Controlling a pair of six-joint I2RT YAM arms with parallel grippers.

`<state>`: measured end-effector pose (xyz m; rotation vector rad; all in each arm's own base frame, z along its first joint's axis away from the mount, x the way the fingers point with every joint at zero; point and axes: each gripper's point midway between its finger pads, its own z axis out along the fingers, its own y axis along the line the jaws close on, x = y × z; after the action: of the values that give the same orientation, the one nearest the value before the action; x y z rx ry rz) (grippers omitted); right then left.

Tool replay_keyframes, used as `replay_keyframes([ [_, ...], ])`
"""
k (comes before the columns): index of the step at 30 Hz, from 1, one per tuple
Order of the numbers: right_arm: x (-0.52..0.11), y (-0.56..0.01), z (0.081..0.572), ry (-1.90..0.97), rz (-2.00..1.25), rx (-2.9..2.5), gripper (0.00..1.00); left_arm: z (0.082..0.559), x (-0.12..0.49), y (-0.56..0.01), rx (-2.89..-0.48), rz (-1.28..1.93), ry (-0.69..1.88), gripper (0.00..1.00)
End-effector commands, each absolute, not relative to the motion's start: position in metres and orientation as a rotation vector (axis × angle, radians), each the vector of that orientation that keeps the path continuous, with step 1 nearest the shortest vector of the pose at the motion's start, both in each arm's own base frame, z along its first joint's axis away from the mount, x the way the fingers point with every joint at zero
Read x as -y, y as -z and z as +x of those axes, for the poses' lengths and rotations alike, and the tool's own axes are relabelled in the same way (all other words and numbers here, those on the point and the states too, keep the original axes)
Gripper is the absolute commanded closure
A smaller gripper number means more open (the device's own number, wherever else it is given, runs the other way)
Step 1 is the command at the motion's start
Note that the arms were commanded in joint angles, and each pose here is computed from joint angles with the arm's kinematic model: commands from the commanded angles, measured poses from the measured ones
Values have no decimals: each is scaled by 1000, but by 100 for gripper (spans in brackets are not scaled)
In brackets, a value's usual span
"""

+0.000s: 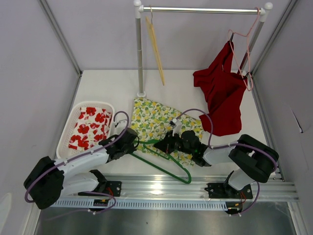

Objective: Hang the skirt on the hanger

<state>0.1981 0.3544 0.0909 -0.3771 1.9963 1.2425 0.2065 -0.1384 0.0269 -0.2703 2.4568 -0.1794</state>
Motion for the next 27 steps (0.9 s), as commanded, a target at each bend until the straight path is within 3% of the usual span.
replay_keyframes([
  [1,-338,-61,202,-1113,-383,-2071,100,218,148,-65,-2387,-241,243,100],
  [9,-321,-55,219,-998,-345,-2072,100,207,142,-92,-2417,-212,242,100],
  [27,-262,-27,215,-792,-238,-2110,100,201,86,-64,-2486,-549,167,100],
])
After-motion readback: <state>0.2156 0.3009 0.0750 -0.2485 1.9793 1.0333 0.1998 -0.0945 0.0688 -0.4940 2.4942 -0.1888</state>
